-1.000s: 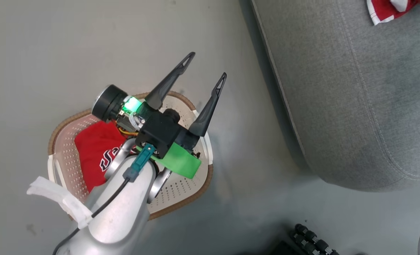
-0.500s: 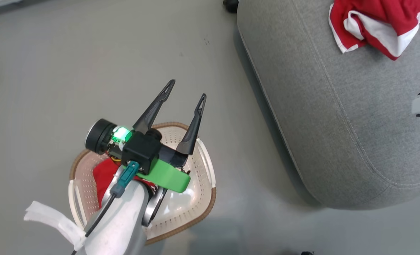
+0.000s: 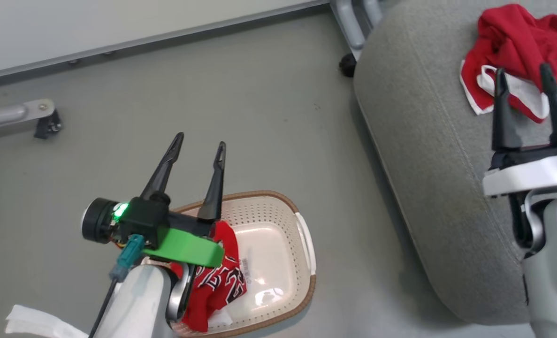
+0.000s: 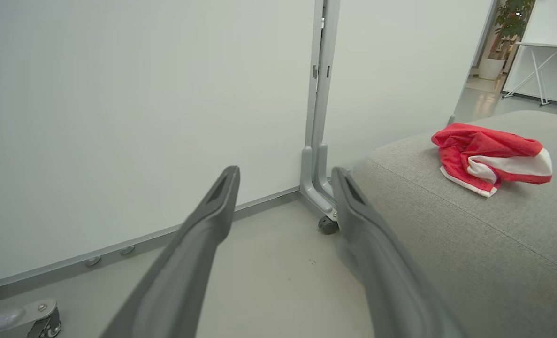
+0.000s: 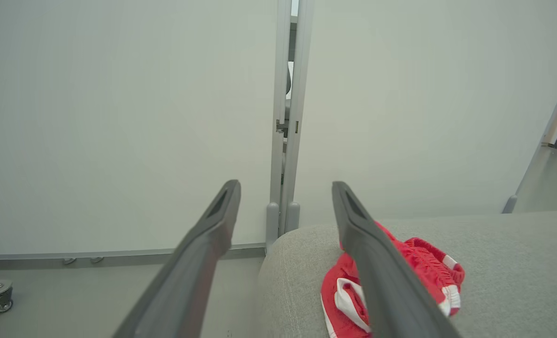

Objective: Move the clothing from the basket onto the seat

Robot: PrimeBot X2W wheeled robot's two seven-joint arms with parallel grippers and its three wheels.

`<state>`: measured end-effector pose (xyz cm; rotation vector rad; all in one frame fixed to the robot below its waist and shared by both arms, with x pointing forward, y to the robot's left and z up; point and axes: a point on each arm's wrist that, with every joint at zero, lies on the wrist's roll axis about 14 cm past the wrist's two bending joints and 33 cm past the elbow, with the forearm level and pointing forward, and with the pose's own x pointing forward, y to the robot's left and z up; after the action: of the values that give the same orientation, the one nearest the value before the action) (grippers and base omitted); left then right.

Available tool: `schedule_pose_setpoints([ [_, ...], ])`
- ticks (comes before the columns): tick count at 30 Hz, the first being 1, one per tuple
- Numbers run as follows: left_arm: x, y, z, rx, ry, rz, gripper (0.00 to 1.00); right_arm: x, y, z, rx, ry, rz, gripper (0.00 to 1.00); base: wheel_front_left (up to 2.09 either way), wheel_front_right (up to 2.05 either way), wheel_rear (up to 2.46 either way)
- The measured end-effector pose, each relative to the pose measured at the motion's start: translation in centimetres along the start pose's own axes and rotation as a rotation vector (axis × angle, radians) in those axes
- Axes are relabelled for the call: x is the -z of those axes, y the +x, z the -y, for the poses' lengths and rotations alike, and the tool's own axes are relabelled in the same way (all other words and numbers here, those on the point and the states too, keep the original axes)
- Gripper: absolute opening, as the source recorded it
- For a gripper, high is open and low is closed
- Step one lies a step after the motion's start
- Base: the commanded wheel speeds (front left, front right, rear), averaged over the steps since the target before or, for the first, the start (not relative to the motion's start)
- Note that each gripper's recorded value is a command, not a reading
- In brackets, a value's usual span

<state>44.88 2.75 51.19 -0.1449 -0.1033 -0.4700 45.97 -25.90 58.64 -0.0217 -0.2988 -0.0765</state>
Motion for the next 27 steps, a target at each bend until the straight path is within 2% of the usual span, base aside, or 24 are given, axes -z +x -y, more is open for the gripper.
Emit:
schedule_pose_setpoints([
  [6, -1.9, -2.7, -4.2, -0.153, 0.035, 0.027, 1.00, 0.2, -0.2, -5.1, -0.111, 0.080, 0.000, 1.00, 0.00, 0.00, 0.00],
  [14, -3.5, -7.3, -8.4, -0.328, 0.061, 0.041, 1.00, 0.5, -1.9, -9.5, -0.194, 0.173, -0.025, 1.00, 0.00, 0.00, 0.00],
  [21, -4.2, -10.9, -10.3, -0.434, 0.069, 0.046, 1.00, 0.1, -4.1, -11.3, -0.228, 0.202, -0.036, 1.00, 0.00, 0.00, 0.00],
  [27, -4.1, -12.5, -10.9, -0.471, 0.065, 0.037, 1.00, 0.3, -5.8, -11.7, -0.235, 0.211, -0.053, 1.00, 0.00, 0.00, 0.00],
])
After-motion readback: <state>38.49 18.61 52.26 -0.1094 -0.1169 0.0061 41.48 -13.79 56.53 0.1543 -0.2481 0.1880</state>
